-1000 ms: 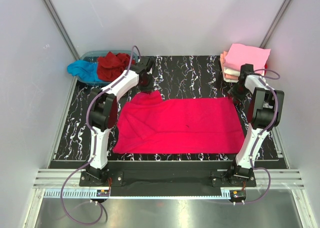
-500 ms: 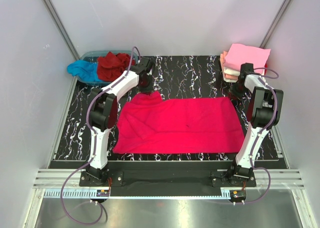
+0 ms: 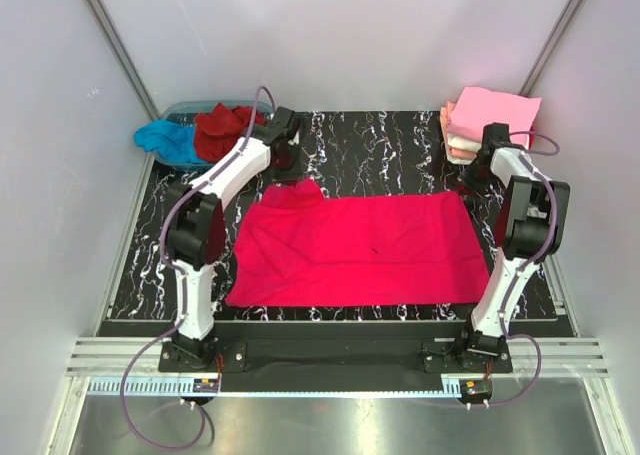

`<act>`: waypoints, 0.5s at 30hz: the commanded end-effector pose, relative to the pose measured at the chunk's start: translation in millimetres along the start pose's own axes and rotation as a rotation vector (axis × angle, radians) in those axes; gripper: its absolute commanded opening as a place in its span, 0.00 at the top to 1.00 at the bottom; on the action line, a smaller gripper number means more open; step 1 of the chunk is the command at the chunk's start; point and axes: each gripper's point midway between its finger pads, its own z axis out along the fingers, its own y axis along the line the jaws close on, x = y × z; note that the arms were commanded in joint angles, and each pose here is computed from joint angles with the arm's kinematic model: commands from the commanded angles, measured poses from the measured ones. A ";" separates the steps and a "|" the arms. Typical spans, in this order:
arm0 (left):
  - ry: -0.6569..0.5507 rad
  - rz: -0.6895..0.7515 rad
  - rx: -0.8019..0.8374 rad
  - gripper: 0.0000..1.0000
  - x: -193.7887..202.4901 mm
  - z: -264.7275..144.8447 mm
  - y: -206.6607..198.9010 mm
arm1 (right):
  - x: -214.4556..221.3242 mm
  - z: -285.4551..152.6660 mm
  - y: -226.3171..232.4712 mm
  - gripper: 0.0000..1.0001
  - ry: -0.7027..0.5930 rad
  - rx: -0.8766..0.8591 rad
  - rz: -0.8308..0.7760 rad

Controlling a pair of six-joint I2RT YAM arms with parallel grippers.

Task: Fold and stack the t-shirts
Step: Fold the tshirt

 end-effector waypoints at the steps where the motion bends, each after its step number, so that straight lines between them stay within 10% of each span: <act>1: -0.083 0.002 -0.010 1.00 -12.5 -50.3 6.0 | -13.5 -53.3 16.7 1.00 -0.071 -0.083 -0.034; 15: -0.092 -0.023 -0.042 1.00 58.4 -101.2 36.5 | 30.0 -107.8 -28.1 1.00 -0.125 -0.052 -0.027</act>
